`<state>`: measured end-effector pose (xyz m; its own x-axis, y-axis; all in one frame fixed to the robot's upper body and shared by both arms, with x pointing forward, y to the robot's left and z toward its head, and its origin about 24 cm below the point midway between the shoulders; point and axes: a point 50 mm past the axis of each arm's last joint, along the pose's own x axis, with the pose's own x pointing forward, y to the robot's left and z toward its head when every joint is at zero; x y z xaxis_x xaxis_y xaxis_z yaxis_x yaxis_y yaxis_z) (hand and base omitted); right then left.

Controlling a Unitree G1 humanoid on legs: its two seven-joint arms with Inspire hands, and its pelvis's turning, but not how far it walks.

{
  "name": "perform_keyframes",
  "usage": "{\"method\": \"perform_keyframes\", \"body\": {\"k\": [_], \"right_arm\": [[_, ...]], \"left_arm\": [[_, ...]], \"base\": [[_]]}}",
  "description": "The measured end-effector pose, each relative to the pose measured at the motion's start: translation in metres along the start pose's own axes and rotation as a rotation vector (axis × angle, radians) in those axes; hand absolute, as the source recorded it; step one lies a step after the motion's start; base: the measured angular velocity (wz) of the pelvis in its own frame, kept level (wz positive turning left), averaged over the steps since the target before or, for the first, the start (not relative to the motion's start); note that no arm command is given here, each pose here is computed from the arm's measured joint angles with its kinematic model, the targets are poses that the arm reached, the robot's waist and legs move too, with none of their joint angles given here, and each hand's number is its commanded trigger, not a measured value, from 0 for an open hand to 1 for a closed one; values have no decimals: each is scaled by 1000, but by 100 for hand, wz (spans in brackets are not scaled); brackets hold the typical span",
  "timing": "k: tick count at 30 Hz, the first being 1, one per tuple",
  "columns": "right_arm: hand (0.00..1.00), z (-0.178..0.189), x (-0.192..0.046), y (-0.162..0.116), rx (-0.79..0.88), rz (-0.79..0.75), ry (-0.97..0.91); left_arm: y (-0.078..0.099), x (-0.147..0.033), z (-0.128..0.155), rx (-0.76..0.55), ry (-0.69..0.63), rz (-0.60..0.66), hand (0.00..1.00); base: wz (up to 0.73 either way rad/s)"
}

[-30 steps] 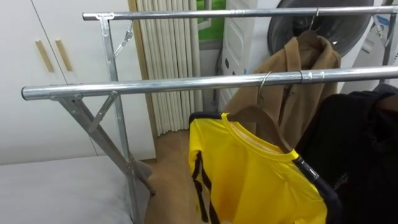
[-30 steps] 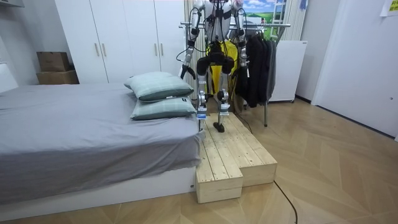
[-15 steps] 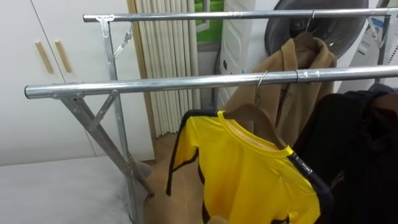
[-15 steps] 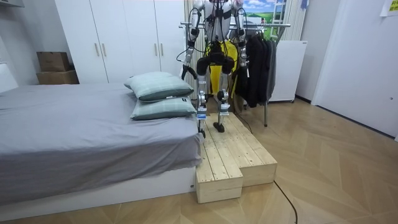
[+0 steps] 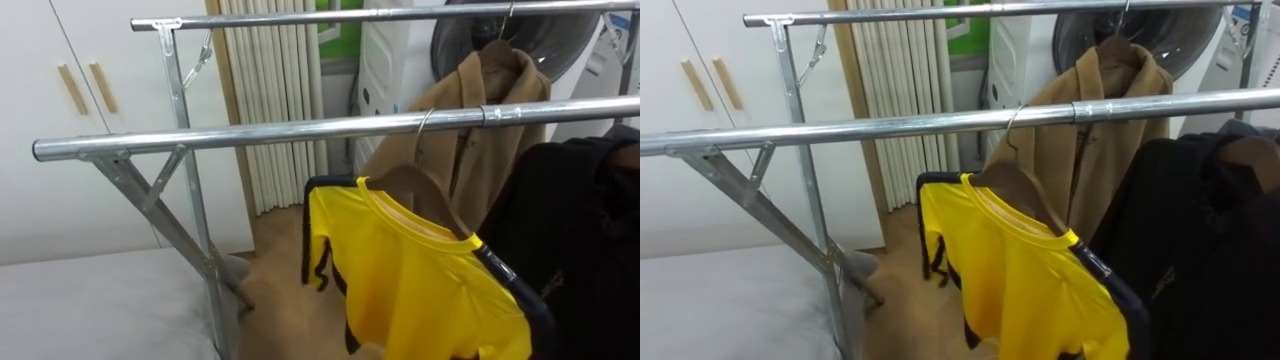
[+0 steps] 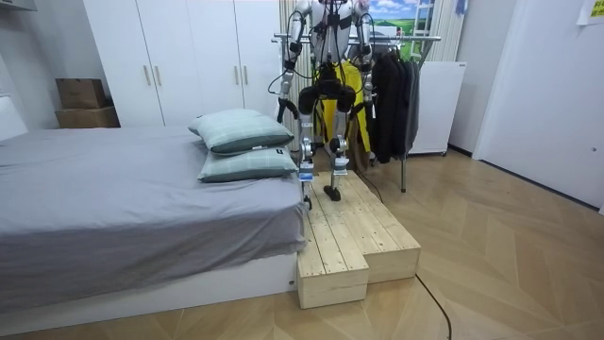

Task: Hang clothes

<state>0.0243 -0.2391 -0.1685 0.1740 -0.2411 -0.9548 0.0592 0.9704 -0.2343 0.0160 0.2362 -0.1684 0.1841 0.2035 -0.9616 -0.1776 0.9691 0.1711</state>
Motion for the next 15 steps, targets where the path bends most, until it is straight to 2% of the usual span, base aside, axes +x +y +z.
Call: {"method": "perform_keyframes", "body": {"k": [8, 15], "right_arm": [[0, -8, -1, 0, 96, -1, 21], [0, -9, -1, 0, 114, 1, 23]], "left_arm": [[0, 0, 0, -14, 0, -16, 0], [0, 0, -3, -35, 8, -19, 0]], "base": [[0], [1]]}}
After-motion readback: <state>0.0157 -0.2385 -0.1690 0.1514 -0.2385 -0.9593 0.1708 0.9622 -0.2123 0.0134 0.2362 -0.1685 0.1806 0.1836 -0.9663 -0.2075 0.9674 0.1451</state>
